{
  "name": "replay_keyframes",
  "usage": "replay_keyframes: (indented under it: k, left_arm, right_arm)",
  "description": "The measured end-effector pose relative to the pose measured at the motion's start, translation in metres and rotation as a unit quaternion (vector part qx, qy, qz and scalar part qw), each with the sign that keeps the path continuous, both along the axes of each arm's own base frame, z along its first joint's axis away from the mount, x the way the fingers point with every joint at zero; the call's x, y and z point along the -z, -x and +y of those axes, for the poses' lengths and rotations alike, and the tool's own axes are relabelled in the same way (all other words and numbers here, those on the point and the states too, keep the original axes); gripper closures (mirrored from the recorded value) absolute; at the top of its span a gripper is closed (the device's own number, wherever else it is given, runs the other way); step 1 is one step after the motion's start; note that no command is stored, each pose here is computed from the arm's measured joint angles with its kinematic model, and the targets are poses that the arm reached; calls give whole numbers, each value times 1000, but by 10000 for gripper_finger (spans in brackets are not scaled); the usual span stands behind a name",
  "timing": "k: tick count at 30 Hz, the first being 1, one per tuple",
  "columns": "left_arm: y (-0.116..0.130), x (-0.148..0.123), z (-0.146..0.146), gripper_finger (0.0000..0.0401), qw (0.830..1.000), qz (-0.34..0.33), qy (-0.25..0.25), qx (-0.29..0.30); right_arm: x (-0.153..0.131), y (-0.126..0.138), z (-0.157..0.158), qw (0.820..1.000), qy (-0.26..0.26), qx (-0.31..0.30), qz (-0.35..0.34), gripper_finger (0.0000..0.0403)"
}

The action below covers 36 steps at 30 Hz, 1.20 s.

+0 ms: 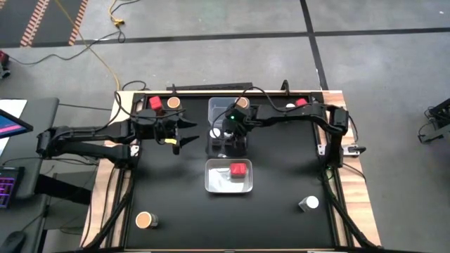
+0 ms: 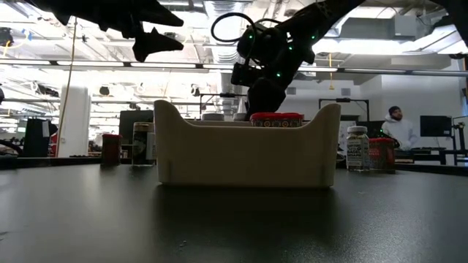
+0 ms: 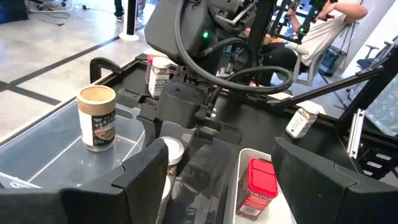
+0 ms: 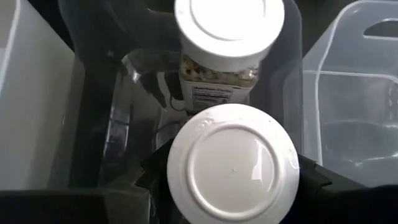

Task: Sort spices by type
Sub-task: Put the top left white seasoning bottle into the black transparent bin aligned with the other white seasoning bottle

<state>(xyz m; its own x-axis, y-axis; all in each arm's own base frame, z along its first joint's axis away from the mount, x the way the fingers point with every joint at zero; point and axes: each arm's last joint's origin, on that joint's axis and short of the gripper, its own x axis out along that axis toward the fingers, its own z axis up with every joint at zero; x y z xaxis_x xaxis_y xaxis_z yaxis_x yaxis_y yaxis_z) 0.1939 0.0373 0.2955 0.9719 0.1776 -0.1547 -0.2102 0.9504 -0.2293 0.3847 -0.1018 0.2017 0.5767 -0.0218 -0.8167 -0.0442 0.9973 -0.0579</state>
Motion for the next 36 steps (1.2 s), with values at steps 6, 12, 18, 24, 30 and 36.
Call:
replay_keyframes:
  k: [6, 12, 18, 24, 30, 36]
  left_arm:
    - [0, 0, 0, 129, 1000, 0, -1, 0]
    - [0, 0, 0, 129, 1000, 0, -1, 0]
    - [0, 0, 0, 129, 1000, 3, -1, 1]
    - [0, 1, 0, 129, 1000, 3, -1, 1]
    - [0, 1, 0, 129, 1000, 3, -1, 1]
    - [0, 1, 0, 129, 1000, 3, -1, 1]
  right_arm:
    - [0, 1, -4, 1000, 0, 5, 0, 174]
    - [0, 1, -3, 1000, 1, 5, 0, 157]
    - [0, 1, -3, 1000, -2, 10, 0, 155]
    - [0, 2, -2, 1000, -4, 9, 5, 154]
    - [0, 2, -2, 1000, -5, 11, 5, 153]
    - [0, 2, -3, 1000, -15, 27, 3, 153]
